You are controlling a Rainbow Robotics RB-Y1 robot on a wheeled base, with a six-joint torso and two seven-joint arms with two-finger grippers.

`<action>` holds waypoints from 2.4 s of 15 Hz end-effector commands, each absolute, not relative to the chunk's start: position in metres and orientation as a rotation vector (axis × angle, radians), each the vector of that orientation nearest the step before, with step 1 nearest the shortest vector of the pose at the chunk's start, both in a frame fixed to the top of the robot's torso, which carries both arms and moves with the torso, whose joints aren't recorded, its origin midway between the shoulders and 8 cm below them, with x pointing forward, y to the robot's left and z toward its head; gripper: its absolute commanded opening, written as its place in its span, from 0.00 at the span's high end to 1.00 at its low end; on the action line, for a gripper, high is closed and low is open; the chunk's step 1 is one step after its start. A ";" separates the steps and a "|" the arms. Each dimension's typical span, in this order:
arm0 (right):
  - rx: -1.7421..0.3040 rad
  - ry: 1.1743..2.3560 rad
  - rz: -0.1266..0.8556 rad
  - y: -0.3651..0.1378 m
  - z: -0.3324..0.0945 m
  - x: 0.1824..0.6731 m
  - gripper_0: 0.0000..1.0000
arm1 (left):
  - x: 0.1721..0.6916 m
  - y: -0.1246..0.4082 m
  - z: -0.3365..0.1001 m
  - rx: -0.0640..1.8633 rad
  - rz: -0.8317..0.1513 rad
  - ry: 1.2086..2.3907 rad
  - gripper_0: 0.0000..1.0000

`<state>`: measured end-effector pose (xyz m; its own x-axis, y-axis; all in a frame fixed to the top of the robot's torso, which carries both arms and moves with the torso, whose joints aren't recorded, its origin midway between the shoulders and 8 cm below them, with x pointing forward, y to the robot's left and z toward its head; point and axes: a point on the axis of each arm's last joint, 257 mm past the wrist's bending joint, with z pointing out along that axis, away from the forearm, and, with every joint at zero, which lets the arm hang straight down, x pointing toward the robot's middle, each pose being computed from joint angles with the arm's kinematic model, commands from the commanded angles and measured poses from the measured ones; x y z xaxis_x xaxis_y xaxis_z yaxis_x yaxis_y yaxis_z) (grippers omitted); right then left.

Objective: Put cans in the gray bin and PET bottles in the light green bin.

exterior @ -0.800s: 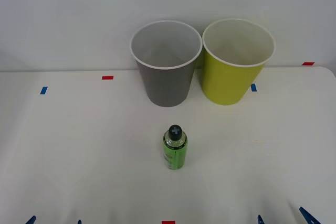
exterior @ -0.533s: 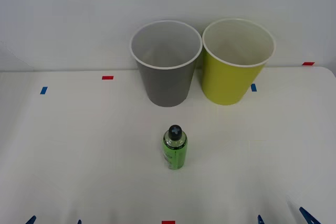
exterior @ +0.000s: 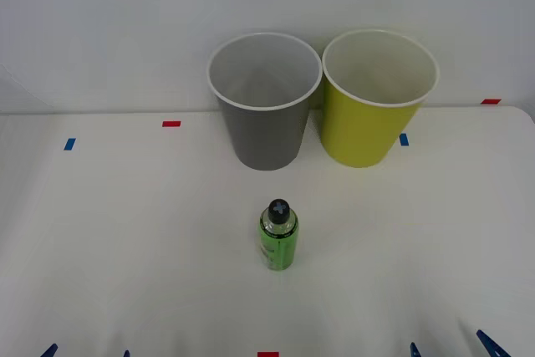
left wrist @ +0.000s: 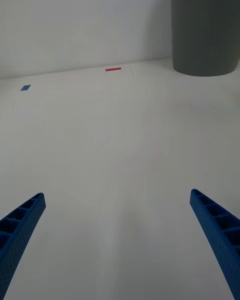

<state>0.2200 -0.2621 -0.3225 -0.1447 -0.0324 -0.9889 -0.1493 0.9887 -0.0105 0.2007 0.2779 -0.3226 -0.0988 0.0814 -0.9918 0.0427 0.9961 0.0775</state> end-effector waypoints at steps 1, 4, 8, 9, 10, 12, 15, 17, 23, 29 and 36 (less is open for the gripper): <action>-0.137 1.715 0.102 -0.262 -0.322 0.220 0.00 | 0.201 0.278 -0.323 0.094 0.033 1.670 0.00; -0.137 1.715 0.102 -0.262 -0.322 0.220 0.00 | 0.201 0.278 -0.323 0.094 0.033 1.670 0.00; -0.137 1.715 0.102 -0.262 -0.322 0.220 0.00 | 0.201 0.278 -0.323 0.094 0.033 1.670 0.00; -0.137 1.715 0.102 -0.262 -0.322 0.220 0.00 | 0.201 0.278 -0.323 0.094 0.033 1.670 0.00; -0.137 1.715 0.102 -0.262 -0.322 0.220 0.00 | 0.201 0.278 -0.323 0.094 0.033 1.670 0.00; -0.137 1.715 0.102 -0.262 -0.322 0.220 0.00 | 0.201 0.278 -0.323 0.094 0.033 1.670 0.00; -0.137 1.715 0.102 -0.262 -0.322 0.220 0.00 | 0.201 0.278 -0.323 0.094 0.033 1.670 0.00; -0.137 1.715 0.102 -0.262 -0.322 0.220 0.00 | 0.201 0.278 -0.323 0.094 0.033 1.670 0.00; -0.137 1.715 0.102 -0.262 -0.322 0.220 0.00 | 0.201 0.278 -0.323 0.094 0.033 1.670 0.00; -0.137 1.715 0.102 -0.262 -0.322 0.220 0.00 | 0.201 0.278 -0.323 0.094 0.033 1.670 0.00; -0.137 1.715 0.102 -0.262 -0.322 0.220 0.00 | 0.203 0.275 -0.316 0.102 0.004 1.616 0.00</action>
